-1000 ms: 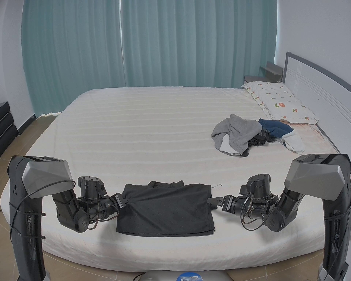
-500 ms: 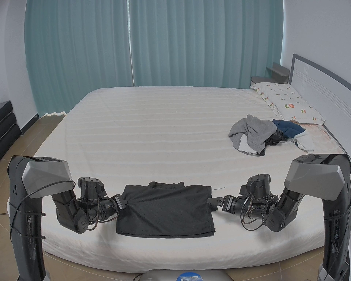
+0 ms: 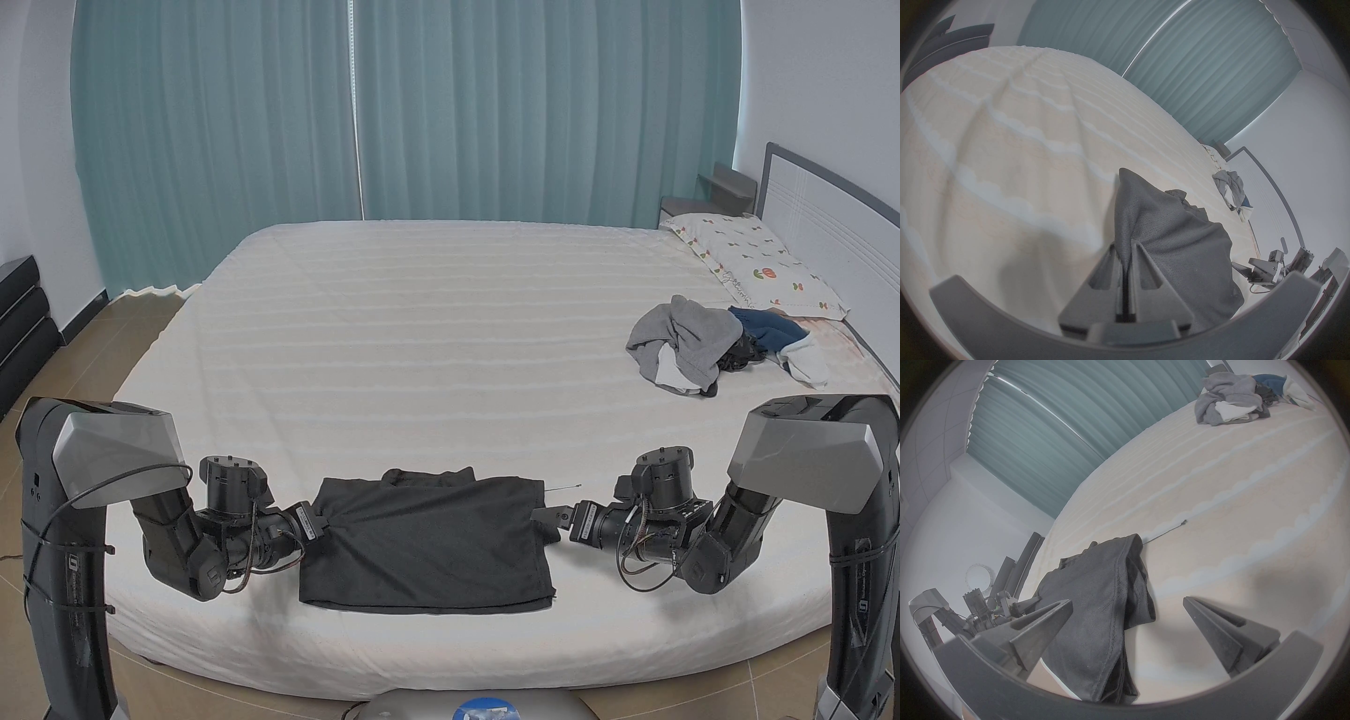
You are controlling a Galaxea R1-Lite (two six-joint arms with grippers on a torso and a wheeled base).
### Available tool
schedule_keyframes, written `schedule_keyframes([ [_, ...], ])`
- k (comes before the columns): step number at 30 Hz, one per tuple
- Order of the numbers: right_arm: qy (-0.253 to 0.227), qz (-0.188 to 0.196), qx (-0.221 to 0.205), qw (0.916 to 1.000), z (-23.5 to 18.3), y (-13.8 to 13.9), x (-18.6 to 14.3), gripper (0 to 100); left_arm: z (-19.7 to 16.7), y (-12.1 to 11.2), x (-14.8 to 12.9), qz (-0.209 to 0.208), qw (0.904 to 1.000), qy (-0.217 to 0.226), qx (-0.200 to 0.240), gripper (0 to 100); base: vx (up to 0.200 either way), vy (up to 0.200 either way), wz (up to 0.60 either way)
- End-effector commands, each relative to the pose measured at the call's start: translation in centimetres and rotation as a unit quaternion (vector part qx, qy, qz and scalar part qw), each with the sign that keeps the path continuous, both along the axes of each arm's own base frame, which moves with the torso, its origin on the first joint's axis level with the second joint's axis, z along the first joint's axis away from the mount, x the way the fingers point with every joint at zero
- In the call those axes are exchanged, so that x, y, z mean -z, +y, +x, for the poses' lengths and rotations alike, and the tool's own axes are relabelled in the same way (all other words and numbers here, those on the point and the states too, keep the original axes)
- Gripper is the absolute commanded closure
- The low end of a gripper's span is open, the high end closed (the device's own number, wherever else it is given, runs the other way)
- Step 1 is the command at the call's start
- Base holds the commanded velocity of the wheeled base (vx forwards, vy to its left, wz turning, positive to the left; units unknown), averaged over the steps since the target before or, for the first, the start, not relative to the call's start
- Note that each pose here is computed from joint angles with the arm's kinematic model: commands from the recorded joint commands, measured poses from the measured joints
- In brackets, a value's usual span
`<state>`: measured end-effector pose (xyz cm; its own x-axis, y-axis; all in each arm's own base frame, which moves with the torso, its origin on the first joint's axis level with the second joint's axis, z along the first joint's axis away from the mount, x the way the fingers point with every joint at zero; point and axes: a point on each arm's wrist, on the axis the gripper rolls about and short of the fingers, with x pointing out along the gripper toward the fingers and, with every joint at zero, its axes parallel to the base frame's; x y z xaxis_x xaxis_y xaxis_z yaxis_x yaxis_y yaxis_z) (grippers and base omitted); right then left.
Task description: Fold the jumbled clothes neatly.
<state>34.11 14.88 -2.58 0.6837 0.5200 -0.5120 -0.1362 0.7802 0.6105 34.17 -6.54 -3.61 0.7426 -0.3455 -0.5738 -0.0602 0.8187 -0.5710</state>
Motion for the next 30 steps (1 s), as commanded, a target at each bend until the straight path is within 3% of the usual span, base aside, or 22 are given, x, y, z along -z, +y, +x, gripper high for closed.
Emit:
schedule_keyframes([
  [1, 0.000, 0.000, 0.000, 1.0000, 0.0, 0.0, 0.0, 0, -0.3, -0.2, 0.0, 0.001, 1.0000, 0.002, 0.004, 100, 0.000, 0.200, 0.00],
  [4, -0.001, 0.001, 0.000, 1.0000, 0.0, 0.0, -0.1, 0, -0.4, -0.4, 0.0, 0.001, 1.0000, 0.002, 0.007, 100, 0.000, 0.200, 0.00],
  [26, -0.002, 0.001, -0.001, 1.0000, 0.0, 0.0, -0.1, 0, -1.7, -1.2, -0.1, 0.007, 0.9997, 0.014, 0.020, 100, 0.000, 0.000, 0.00],
  [27, -0.003, 0.001, 0.000, 1.0000, 0.0, 0.0, -0.1, 0, -1.7, -1.2, -0.1, 0.007, 0.9997, 0.014, 0.019, 0, 0.000, 0.000, 0.00],
  [30, -0.003, 0.001, 0.000, 1.0000, 0.0, 0.0, -0.1, 0, -1.7, -1.2, -0.1, 0.007, 0.9997, 0.014, 0.019, 0, 0.000, 0.000, 0.00],
])
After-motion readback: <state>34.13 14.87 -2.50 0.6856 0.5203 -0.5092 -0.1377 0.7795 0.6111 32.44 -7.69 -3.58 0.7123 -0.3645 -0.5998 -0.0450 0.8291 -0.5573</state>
